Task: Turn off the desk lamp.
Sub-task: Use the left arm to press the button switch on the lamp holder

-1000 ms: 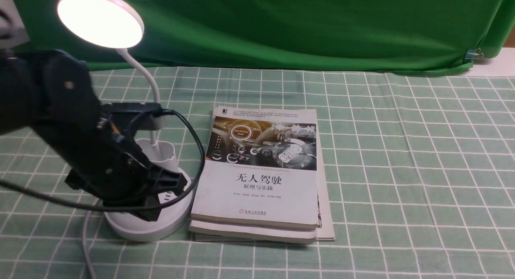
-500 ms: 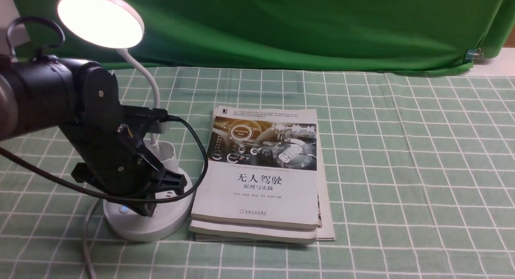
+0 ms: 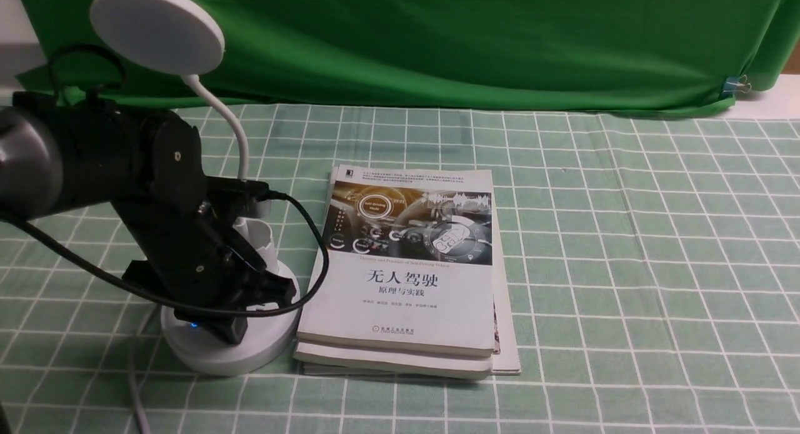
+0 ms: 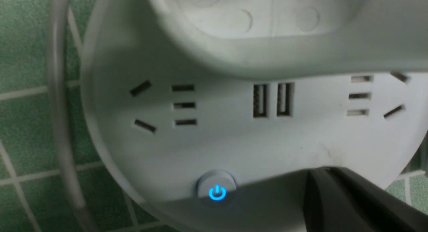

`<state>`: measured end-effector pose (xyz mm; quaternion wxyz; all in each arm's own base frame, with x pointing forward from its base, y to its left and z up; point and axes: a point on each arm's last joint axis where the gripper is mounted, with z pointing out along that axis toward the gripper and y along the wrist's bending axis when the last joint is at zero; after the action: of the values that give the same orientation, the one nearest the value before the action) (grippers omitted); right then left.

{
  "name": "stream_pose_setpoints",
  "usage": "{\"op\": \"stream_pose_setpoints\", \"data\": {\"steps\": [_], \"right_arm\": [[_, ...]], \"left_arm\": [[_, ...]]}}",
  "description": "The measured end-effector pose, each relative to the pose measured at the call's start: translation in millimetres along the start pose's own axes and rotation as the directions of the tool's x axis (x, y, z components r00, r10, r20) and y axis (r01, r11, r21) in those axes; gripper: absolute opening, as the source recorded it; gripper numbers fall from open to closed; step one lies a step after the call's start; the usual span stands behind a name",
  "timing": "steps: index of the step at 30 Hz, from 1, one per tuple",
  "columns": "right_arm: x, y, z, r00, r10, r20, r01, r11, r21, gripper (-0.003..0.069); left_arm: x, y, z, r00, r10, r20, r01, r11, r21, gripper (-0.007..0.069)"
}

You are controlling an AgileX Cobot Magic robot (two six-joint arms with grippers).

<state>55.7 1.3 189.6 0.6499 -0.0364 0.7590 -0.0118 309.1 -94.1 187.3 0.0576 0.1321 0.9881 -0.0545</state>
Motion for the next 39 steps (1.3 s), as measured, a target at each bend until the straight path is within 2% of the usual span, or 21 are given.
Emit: {"op": "stream_pose_setpoints", "data": {"steps": [13, 23, 29, 39], "right_arm": [[0.0, 0.0, 0.0, 1.0, 0.0, 0.0, 0.0, 1.0, 0.0, 0.0242], [0.0, 0.0, 0.0, 1.0, 0.0, 0.0, 0.0, 1.0, 0.0, 0.0242], [0.0, 0.0, 0.0, 1.0, 0.0, 0.0, 0.0, 1.0, 0.0, 0.0242], [0.0, 0.0, 0.0, 1.0, 0.0, 0.0, 0.0, 1.0, 0.0, 0.0242]], "left_arm": [[3.6, -6.2, -28.4, 0.996, 0.012, 0.089, -0.013, 1.0, 0.005, 0.0], [2.7, -2.2, -0.3, 1.0, 0.013, 0.005, -0.013, 1.0, -0.011, 0.0], [0.3, -1.7, 0.1, 1.0, 0.017, 0.019, -0.017, 1.0, -0.017, 0.0], [5.8, -4.8, -35.0, 0.992, 0.022, 0.125, -0.02, 1.0, -0.016, 0.0]]}}
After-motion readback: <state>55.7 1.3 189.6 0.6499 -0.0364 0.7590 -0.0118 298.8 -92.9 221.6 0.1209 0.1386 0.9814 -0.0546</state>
